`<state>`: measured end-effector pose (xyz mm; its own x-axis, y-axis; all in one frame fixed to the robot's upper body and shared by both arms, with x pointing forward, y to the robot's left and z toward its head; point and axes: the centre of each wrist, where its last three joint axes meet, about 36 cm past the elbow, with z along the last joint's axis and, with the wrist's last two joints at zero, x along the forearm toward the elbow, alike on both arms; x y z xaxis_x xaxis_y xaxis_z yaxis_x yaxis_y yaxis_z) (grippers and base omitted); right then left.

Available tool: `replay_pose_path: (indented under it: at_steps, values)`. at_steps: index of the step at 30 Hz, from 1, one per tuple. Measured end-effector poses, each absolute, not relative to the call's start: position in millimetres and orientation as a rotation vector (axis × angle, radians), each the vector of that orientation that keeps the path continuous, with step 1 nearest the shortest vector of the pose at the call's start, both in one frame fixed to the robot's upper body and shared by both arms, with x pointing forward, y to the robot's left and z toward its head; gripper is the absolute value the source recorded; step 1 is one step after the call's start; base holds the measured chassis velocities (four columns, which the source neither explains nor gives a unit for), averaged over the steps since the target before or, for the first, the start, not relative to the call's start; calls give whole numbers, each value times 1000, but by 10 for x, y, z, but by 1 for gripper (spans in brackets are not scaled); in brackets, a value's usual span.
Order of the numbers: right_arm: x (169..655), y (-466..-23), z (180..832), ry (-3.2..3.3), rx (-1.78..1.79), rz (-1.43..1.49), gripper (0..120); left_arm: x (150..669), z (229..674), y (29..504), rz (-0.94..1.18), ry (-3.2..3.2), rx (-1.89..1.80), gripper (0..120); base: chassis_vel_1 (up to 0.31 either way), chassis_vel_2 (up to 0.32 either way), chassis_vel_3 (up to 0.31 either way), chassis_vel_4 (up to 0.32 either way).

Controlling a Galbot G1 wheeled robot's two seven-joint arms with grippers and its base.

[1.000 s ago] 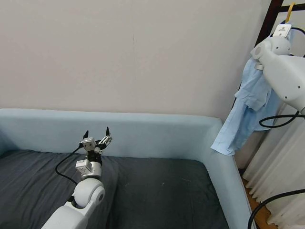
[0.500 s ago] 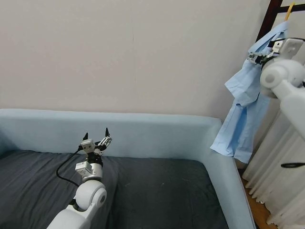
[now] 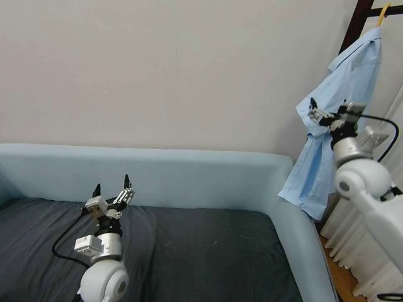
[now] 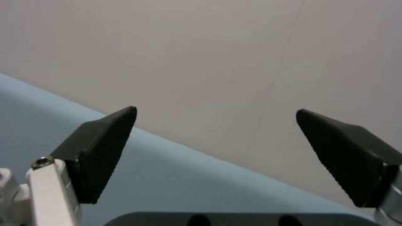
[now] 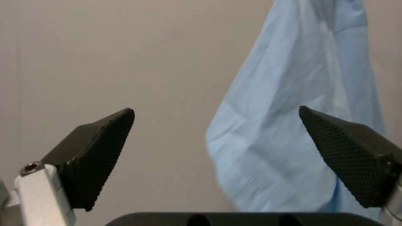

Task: Pick up the clothes from the sofa and hang them on the clothes hanger.

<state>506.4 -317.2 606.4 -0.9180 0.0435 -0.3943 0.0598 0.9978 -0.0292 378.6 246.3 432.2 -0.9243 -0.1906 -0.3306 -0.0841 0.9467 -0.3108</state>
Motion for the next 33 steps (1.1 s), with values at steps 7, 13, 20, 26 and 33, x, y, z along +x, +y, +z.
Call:
replay_pose_path:
  at_steps: [7,13,20,26,33]
  values:
    - [4596,-2986,5096,2767,-62,-35,100,3574,4173,2319,-505,2699,-68,100,0,0,0,0]
    - [4311,-2872,4611,2762,-84,-19,100,3520,4017,2113,-469,2695,-169,100,0,0,0,0]
    - [3853,-2731,4201,2822,-16,-96,100,3401,3761,1854,-383,2711,-207,100,0,0,0,0]
    - [3429,-2571,3962,2951,56,-215,100,3229,3675,1798,-358,2806,-269,100,0,0,0,0]
    - [3269,-2417,3947,3022,72,-192,100,3106,3850,1890,-278,2948,-349,100,0,0,0,0]
